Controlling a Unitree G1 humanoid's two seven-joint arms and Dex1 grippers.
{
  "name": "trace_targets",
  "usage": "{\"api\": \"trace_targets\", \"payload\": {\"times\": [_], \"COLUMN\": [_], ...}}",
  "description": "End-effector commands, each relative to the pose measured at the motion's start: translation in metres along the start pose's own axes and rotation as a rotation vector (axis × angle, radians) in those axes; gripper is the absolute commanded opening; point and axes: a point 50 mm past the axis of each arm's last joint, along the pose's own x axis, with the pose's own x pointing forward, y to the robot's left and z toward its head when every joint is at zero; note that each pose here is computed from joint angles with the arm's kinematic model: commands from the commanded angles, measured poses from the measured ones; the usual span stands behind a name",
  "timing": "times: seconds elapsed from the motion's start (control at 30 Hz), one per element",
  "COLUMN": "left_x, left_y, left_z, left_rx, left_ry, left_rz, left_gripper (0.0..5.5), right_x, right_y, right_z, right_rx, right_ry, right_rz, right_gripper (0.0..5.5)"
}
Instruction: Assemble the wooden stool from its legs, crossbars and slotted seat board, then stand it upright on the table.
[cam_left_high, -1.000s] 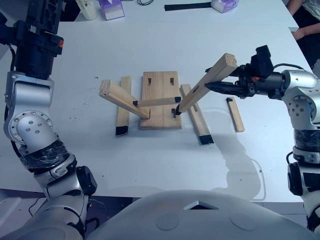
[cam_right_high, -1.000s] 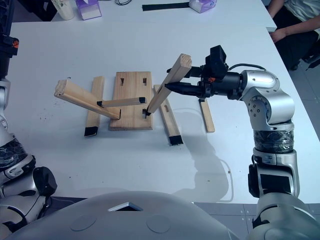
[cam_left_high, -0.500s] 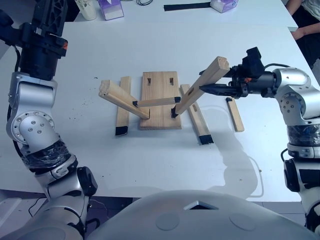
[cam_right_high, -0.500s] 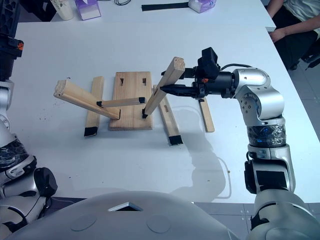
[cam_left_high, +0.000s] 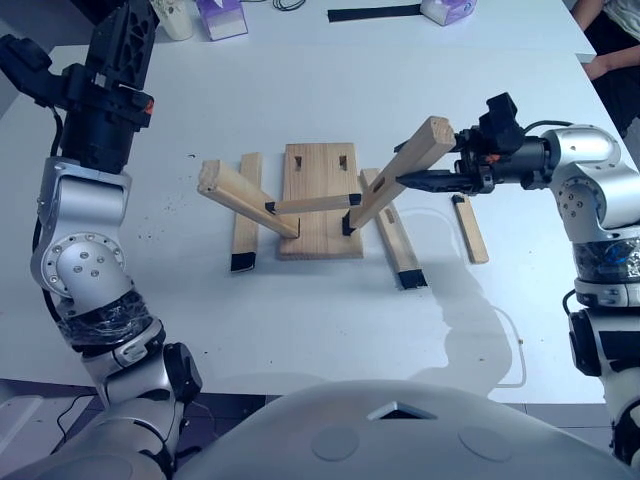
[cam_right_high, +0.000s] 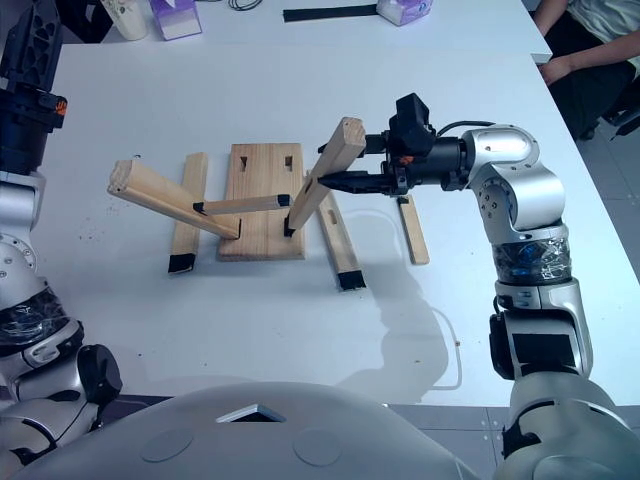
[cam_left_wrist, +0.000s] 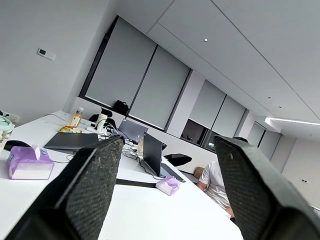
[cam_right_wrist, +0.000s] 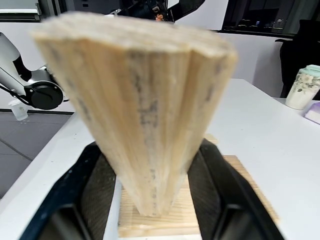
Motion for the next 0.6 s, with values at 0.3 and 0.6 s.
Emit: {"api": "trace_targets", "payload": {"times": [0.3,0.6], "left_x": [-0.003,-0.044], "left_y": [-0.002,-0.011], "left_z": [-0.01,-0.038], "left_rx": [-0.009,-0.005], "left_ry": [0.016,0.211], "left_rz": [0.019,0.038], "left_gripper": [3.3,3.3], "right_x": [-0.001,0.009], "right_y": [-0.007,-0.001], "right_z": [-0.006,-0.007], "right_rx": [0.002,-0.047], "right_ry": [0.06,0.153], "right_rz": [-0.029,0.034], "right_gripper": [2.0,2.0]}}
